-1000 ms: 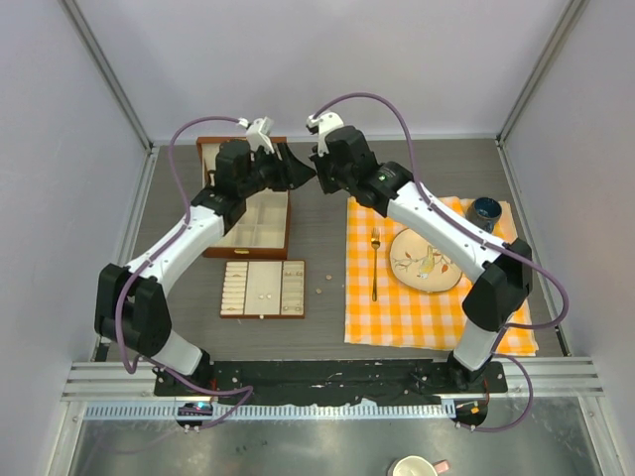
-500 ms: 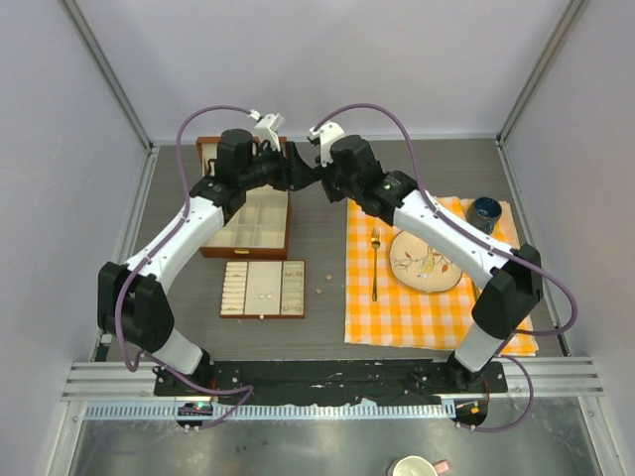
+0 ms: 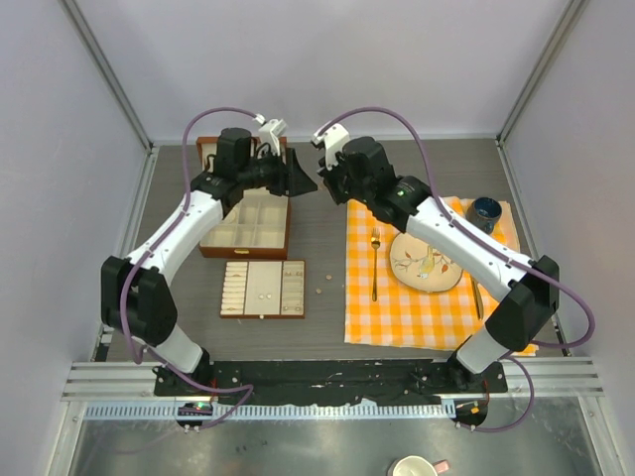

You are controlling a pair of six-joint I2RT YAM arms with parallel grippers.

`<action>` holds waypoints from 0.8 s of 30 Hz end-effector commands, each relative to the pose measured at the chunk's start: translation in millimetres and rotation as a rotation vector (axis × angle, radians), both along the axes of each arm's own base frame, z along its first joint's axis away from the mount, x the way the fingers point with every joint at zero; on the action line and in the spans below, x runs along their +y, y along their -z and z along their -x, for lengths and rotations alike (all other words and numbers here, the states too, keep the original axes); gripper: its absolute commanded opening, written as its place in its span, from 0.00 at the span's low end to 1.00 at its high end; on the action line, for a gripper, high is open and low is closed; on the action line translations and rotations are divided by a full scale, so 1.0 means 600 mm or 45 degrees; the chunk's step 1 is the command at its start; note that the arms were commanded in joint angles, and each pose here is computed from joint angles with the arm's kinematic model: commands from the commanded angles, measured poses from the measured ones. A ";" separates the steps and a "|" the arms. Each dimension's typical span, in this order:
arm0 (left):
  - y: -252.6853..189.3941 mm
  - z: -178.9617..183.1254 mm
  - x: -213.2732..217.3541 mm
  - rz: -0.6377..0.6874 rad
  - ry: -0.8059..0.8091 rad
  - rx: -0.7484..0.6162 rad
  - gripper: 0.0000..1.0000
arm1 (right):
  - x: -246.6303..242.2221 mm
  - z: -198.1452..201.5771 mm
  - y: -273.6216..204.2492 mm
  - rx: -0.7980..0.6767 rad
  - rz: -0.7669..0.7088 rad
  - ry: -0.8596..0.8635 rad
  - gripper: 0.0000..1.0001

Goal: Organize the mixed jewelry

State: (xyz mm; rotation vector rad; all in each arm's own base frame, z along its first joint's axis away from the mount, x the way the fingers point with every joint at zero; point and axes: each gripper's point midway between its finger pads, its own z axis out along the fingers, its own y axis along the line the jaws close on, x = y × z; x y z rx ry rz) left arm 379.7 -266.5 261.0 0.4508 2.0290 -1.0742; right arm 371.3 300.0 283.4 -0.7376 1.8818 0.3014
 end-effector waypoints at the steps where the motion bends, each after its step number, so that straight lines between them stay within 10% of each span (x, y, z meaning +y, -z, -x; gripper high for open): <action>1: -0.048 0.012 -0.012 0.062 0.094 -0.053 0.50 | 0.001 0.002 -0.038 -0.091 -0.038 -0.033 0.01; 24: -0.046 0.019 -0.018 0.138 0.165 0.022 0.50 | 0.004 0.006 -0.033 -0.119 -0.015 -0.071 0.01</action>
